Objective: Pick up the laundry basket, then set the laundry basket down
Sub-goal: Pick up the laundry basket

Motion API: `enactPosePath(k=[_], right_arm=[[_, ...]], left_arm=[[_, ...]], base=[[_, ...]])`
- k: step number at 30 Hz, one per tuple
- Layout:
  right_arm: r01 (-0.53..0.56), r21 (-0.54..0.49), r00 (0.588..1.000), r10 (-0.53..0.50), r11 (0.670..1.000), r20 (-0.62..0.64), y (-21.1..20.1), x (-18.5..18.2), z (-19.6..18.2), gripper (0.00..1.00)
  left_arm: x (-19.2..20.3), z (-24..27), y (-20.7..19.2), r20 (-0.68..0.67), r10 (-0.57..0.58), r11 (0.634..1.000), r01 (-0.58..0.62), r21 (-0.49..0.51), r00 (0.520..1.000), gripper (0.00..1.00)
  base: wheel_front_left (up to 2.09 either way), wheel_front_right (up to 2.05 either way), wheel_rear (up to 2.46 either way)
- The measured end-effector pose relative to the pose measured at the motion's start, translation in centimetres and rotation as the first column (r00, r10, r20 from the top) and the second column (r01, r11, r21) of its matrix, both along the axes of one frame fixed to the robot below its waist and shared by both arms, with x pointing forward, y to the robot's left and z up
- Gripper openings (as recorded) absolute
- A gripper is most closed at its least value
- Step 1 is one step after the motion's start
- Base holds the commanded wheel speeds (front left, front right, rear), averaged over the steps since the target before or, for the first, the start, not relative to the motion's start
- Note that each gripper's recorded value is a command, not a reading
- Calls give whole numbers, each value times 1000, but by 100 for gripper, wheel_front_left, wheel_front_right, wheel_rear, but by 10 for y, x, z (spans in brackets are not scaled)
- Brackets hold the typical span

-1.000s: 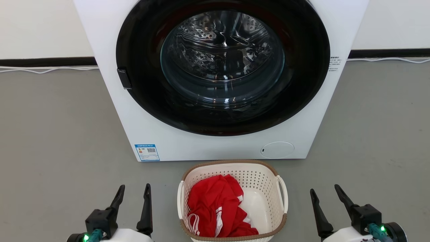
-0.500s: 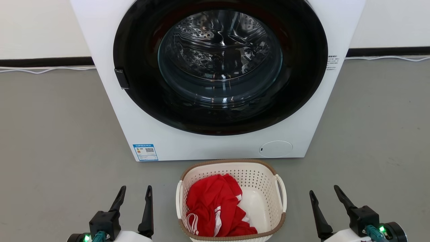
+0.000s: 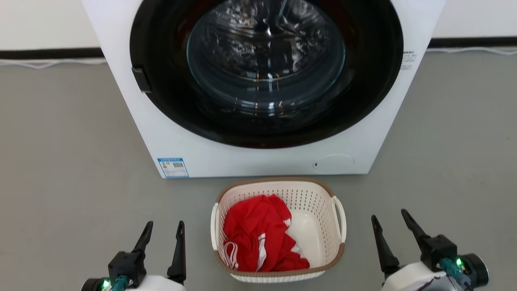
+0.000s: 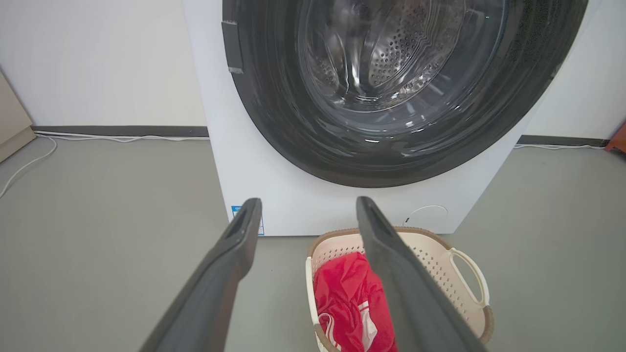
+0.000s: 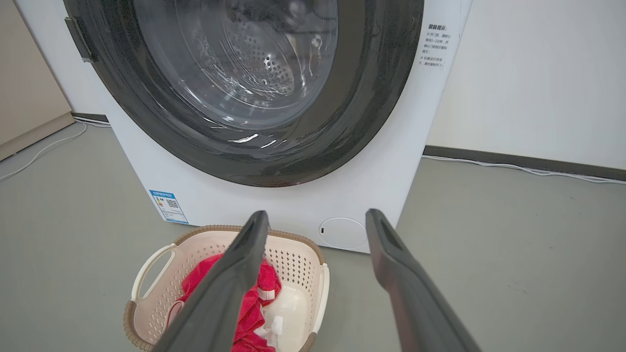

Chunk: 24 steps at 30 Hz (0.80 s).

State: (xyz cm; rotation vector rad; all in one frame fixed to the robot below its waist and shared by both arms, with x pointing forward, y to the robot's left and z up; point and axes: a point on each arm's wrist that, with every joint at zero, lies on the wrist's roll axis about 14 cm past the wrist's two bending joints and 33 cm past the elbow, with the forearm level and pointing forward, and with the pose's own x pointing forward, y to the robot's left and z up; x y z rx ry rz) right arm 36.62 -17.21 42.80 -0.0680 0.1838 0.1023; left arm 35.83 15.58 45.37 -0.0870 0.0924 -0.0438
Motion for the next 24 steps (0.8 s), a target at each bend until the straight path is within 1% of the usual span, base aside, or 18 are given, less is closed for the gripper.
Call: enactPosePath(k=[9, 12, 24], right_arm=[[11, 6, 999, -10, 1000, -40, -3, 30, -15, 100], [19, 4, 997, -19, 1000, -76, -7, 45, -30, 100], [16, -10, 981, -17, 1000, -194, -7, 89, -84, 100]], left_arm=[[30, -16, -13, -42, -34, 999, 34, -15, 999, 100], [47, -33, -21, -83, -51, 998, 49, -28, 995, 100], [92, -95, -40, -222, -97, 995, 96, -14, 970, 100]], base=[[0, 0, 0], [0, 0, 0], [0, 0, 0]])
